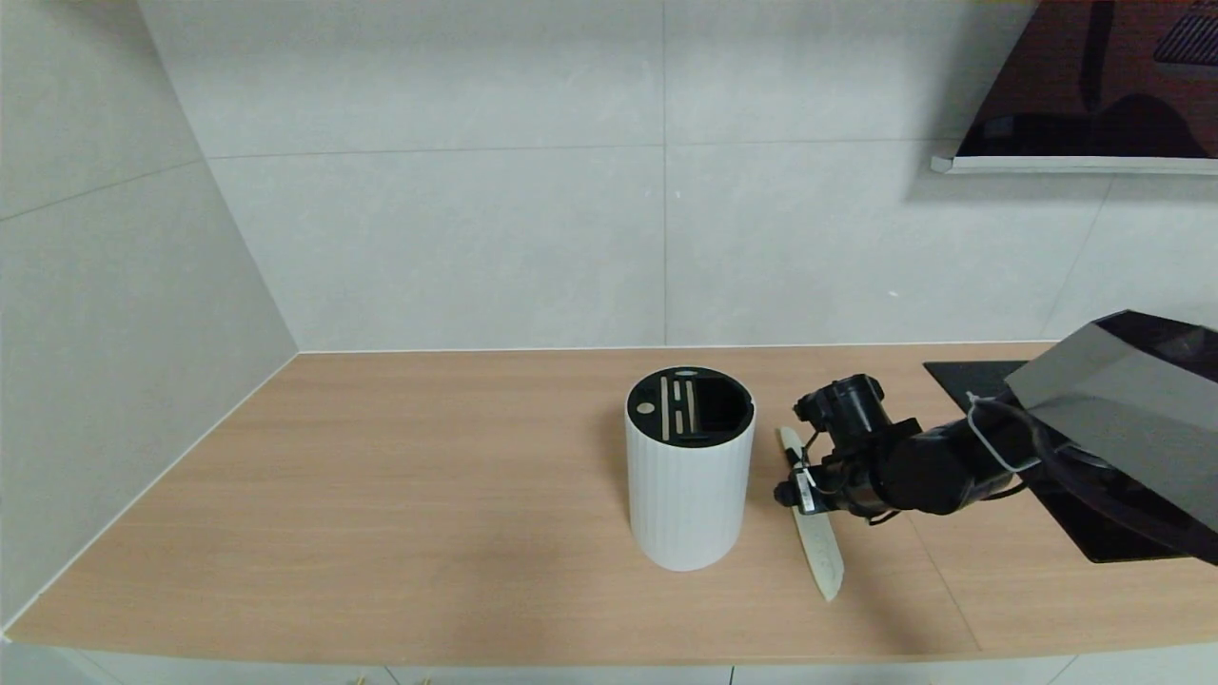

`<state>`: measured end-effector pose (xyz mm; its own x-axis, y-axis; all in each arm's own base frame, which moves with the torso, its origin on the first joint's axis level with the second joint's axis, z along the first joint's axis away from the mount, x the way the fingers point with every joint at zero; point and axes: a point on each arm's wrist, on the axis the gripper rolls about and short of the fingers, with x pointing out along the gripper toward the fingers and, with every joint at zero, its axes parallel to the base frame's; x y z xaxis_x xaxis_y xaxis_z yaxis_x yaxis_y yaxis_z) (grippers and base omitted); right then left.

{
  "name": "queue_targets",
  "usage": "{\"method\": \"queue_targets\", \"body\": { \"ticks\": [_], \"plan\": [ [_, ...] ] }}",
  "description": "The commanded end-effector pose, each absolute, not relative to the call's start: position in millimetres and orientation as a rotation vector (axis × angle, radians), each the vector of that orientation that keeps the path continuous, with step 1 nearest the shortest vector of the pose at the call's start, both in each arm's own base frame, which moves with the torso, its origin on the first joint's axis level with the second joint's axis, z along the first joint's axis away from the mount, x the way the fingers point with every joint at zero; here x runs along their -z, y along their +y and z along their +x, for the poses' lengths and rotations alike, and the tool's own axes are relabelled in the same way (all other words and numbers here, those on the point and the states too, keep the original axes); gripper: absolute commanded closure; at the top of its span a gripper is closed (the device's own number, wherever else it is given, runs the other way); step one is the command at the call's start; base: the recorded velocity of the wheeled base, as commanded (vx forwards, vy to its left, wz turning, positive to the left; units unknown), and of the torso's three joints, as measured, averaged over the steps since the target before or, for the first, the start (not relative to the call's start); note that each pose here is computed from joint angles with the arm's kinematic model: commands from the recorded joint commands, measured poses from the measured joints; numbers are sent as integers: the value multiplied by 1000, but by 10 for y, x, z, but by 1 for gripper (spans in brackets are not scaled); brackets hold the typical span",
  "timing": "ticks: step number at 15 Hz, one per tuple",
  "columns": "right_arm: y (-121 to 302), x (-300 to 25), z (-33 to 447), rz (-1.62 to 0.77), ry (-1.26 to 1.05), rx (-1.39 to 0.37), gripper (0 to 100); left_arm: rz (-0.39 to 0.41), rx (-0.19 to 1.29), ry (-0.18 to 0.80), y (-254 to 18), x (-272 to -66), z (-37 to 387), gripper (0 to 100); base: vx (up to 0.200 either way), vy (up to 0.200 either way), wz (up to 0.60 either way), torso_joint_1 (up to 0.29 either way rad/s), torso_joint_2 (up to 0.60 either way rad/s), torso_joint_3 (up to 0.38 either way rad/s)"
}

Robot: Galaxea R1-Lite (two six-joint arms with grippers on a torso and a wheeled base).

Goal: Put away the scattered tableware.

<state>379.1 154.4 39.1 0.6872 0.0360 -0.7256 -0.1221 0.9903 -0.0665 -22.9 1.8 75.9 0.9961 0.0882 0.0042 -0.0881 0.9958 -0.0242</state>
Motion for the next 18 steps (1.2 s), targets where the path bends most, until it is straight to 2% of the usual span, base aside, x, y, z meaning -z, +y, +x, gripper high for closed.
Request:
{"method": "queue_targets", "body": {
  "ticks": [1,11,18],
  "plan": [
    [1472,-243,3931,-107,823,-55,0,-23,-89,-6,18,-760,-229,0,0,0,0,0,0,0],
    [1551,-62,3990,-123,843,-60,0,-25,-89,-6,18,-760,-229,0,0,0,0,0,0,0],
    [1566,-86,4014,-99,822,-82,0,-25,-89,-6,18,-760,-229,0,0,0,0,0,0,0]
  ]
}}
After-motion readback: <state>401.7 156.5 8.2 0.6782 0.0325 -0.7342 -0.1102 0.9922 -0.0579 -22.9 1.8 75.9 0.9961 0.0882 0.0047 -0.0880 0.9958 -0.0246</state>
